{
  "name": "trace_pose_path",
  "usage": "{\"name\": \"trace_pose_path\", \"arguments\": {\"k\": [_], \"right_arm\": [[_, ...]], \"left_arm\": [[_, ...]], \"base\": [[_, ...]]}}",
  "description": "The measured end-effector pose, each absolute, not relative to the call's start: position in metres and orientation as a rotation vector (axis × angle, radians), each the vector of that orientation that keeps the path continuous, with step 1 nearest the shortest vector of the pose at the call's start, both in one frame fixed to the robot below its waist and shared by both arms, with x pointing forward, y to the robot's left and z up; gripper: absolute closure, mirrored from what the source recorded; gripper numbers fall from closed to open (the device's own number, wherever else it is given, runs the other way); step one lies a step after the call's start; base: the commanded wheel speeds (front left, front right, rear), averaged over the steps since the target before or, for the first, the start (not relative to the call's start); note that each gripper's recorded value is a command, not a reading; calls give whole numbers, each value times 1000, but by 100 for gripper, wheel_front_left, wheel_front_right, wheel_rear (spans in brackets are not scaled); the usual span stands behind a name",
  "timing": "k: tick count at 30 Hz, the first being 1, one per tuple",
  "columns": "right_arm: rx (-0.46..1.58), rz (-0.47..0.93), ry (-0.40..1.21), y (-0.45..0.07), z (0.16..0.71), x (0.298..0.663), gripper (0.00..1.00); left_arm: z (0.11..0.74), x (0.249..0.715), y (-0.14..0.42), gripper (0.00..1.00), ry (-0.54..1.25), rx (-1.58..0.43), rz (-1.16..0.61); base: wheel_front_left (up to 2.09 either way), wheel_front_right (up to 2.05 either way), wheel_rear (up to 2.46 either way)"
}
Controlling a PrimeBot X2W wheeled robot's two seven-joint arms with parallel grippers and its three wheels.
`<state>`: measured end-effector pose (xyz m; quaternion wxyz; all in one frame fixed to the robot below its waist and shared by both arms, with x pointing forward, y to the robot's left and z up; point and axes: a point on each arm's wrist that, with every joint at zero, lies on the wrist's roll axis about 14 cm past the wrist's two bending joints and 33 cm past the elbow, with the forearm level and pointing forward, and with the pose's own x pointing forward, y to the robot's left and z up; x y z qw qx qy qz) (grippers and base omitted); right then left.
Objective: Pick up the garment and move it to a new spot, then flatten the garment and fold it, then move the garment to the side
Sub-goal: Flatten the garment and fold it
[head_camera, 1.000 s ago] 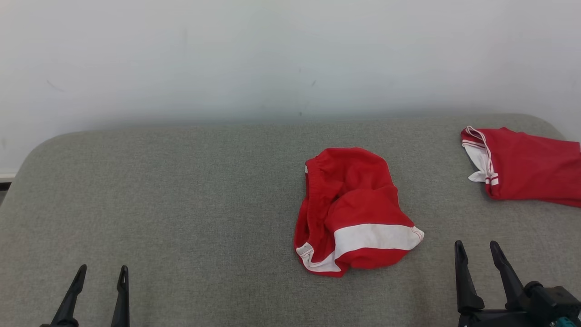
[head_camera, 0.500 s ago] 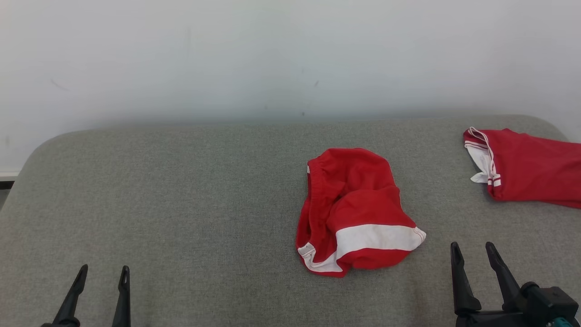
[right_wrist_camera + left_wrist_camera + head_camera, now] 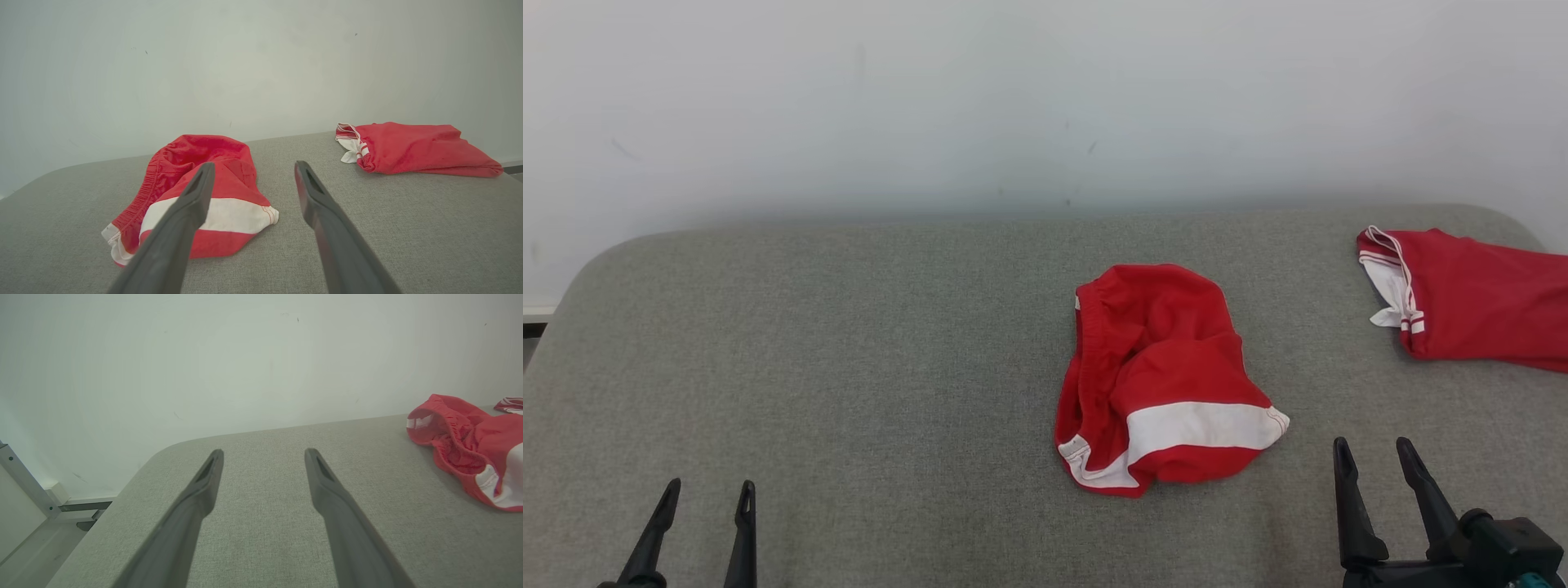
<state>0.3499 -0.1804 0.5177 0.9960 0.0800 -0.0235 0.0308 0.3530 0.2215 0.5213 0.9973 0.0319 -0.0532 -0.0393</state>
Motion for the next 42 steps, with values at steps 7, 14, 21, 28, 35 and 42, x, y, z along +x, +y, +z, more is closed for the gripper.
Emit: {"name": "trace_pose_path", "arguments": {"k": [7, 14, 21, 28, 35, 42], "right_arm": [[161, 63, -40, -180, 516, 351, 0], [166, 62, -27, -179, 510, 355, 0], [173, 24, -20, -190, 504, 357, 0], [185, -44, -7, -209, 493, 354, 0], [195, -92, 4, -222, 484, 350, 0], [193, -141, 24, -235, 474, 346, 0]], "left_arm": [[521, 356, 217, 0, -106, 58, -89], [538, 387, 160, 0, -159, 31, -255], [540, 412, 94, 0, -157, 24, -469], [509, 420, 34, 0, -60, 56, -691], [471, 425, 9, 0, 56, 89, -812], [444, 424, -14, 0, 130, 134, -932]], "base": [[0, 0, 0], [0, 0, 0], [0, 0, 0], [0, 0, 0], [0, 0, 0], [0, 0, 0]]}}
